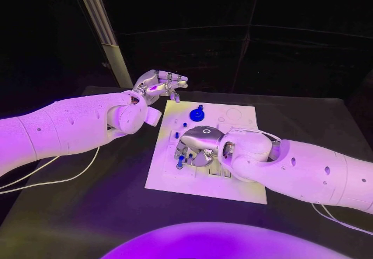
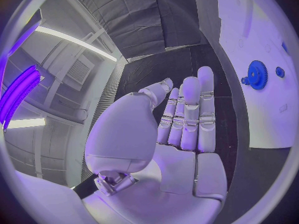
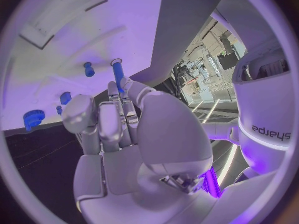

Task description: Assemble the parts on the task board

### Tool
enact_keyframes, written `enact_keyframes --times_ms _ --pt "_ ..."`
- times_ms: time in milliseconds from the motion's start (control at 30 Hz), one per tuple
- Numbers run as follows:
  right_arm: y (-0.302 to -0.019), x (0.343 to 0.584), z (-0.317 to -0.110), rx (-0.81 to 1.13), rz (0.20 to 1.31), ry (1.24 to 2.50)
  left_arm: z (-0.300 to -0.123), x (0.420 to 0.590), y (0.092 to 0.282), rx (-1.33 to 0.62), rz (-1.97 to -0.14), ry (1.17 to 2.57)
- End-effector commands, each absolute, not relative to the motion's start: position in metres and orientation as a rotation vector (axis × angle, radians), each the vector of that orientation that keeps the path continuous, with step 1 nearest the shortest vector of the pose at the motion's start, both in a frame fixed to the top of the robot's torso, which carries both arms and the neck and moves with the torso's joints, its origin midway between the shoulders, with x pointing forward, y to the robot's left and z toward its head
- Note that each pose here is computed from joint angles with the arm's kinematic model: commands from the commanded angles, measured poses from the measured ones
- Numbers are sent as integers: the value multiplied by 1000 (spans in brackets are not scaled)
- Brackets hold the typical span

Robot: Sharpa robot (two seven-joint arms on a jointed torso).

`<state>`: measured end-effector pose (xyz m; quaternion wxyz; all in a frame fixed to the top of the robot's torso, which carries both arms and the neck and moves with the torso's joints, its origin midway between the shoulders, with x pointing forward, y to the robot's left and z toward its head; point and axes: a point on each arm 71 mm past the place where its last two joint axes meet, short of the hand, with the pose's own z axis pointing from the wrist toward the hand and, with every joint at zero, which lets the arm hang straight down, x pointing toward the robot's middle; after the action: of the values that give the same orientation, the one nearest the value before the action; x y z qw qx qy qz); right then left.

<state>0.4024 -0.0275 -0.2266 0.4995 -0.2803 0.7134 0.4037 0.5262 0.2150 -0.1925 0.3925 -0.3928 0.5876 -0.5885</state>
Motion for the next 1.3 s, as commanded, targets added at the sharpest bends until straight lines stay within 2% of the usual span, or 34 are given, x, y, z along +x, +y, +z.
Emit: enact_keyframes --times_ms 33,667,900,1300 --pt "-26 401 -227 -707 974 1727 -191 527 214 -994 -1510 1490" --pt "-22 403 -234 -746 905 1721 -191 526 213 -994 -1512 1493" --pt "-20 395 -241 -807 880 1712 -191 526 213 -994 -1513 1493" --pt "-17 388 -241 -844 897 1680 -191 526 214 -995 -1511 1494"
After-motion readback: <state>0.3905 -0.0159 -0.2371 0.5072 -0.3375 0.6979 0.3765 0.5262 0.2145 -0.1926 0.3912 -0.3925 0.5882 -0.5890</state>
